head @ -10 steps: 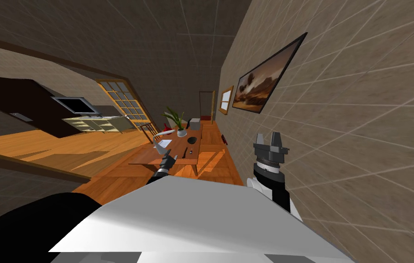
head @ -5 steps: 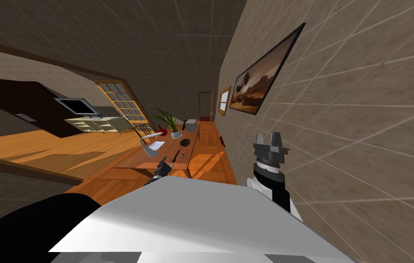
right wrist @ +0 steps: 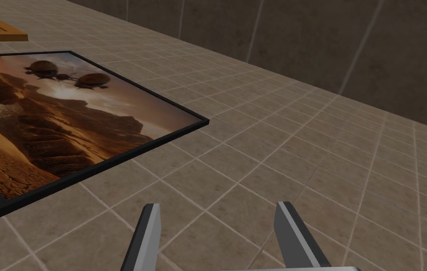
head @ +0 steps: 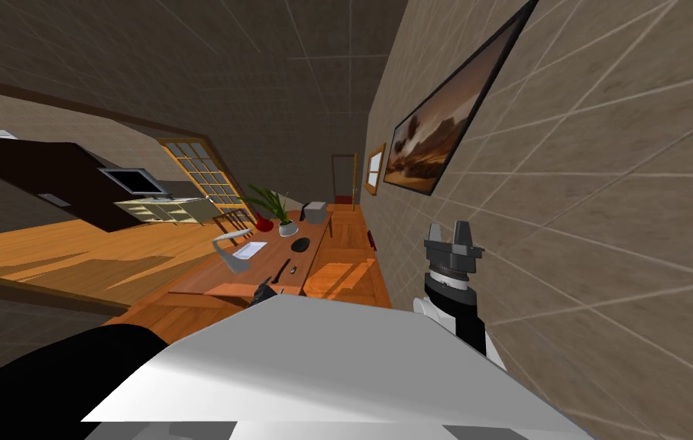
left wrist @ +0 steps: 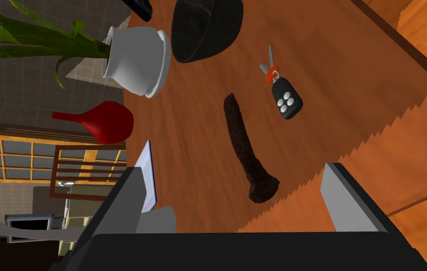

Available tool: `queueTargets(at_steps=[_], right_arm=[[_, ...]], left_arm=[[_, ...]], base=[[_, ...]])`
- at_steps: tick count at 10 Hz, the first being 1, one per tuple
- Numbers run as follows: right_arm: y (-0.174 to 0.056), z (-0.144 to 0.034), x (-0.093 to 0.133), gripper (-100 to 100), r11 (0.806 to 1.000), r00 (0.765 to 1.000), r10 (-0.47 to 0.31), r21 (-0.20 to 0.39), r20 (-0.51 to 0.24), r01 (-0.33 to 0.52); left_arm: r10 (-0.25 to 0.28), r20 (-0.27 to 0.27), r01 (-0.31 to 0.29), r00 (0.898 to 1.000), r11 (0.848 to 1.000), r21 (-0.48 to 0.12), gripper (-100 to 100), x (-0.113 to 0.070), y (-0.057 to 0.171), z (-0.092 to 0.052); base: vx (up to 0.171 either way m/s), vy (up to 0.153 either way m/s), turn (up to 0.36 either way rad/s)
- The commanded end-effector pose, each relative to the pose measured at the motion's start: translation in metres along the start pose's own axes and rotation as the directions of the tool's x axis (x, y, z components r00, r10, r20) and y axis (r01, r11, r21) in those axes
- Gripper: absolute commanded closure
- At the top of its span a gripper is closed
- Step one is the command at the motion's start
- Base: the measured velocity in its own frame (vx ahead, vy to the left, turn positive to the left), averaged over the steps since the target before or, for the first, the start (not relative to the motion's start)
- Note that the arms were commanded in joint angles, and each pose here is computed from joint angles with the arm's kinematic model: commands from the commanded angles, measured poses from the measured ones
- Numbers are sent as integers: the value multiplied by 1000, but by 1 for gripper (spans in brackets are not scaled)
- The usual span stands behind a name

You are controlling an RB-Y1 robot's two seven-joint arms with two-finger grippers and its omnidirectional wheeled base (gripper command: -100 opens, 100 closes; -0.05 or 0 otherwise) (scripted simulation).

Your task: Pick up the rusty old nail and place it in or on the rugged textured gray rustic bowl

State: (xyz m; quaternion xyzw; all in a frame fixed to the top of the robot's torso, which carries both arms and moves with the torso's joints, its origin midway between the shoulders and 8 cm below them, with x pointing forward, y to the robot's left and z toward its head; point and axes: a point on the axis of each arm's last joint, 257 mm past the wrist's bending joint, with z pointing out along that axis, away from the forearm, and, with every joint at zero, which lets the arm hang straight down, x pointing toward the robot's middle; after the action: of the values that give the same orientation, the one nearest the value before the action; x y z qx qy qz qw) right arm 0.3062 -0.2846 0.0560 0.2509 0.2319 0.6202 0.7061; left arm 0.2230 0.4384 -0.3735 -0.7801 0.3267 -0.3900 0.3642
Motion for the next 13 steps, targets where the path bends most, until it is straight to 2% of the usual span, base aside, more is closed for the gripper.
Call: queueTargets(at_steps=[1,2,3,4,5,6,7,9,10,12,13], right_arm=[[0,0,0,0,1000,1000,0,0,0,0],[0,0,0,0,1000,1000,0,0,0,0],[0,0,0,0,1000,1000,0,0,0,0],[0,0,0,0,1000,1000,0,0,0,0],[0,0,0,0,1000,1000,0,0,0,0],[0,0,0,0,1000,1000,0,0,0,0],[0,0,0,0,1000,1000,0,0,0,0],[0,0,0,0,1000,1000,0,0,0,0],[0,0,0,0,1000,1000,0,0,0,0],[0,0,0,0,1000,1000,0,0,0,0],[0,0,0,0,1000,1000,0,0,0,0]], left_arm=[[-37,65,40,997,998,-49,-100,-35,11,-12],[-65,123,76,990,993,-86,-100,-60,23,-20],[-91,182,114,979,986,-120,-100,-86,34,-29],[-91,182,114,979,986,-120,-100,-86,34,-29],[-114,242,153,964,977,-149,-100,-110,45,-40],[-135,301,193,944,966,-174,-100,-134,55,-51],[-135,301,193,944,966,-174,-100,-134,55,-51],[-169,417,275,893,939,-208,-100,-180,72,-77],[-169,417,275,893,939,-208,-100,-180,72,-77],[-197,520,352,831,910,-218,-100,-219,84,-105],[-196,522,353,830,909,-221,-100,-220,85,-105]], base=[[196,-68,26],[286,-60,71],[299,-66,71],[210,-40,29],[248,-30,40],[278,-46,77],[219,-33,37],[241,-12,64],[252,29,25],[271,28,56],[218,45,32]])
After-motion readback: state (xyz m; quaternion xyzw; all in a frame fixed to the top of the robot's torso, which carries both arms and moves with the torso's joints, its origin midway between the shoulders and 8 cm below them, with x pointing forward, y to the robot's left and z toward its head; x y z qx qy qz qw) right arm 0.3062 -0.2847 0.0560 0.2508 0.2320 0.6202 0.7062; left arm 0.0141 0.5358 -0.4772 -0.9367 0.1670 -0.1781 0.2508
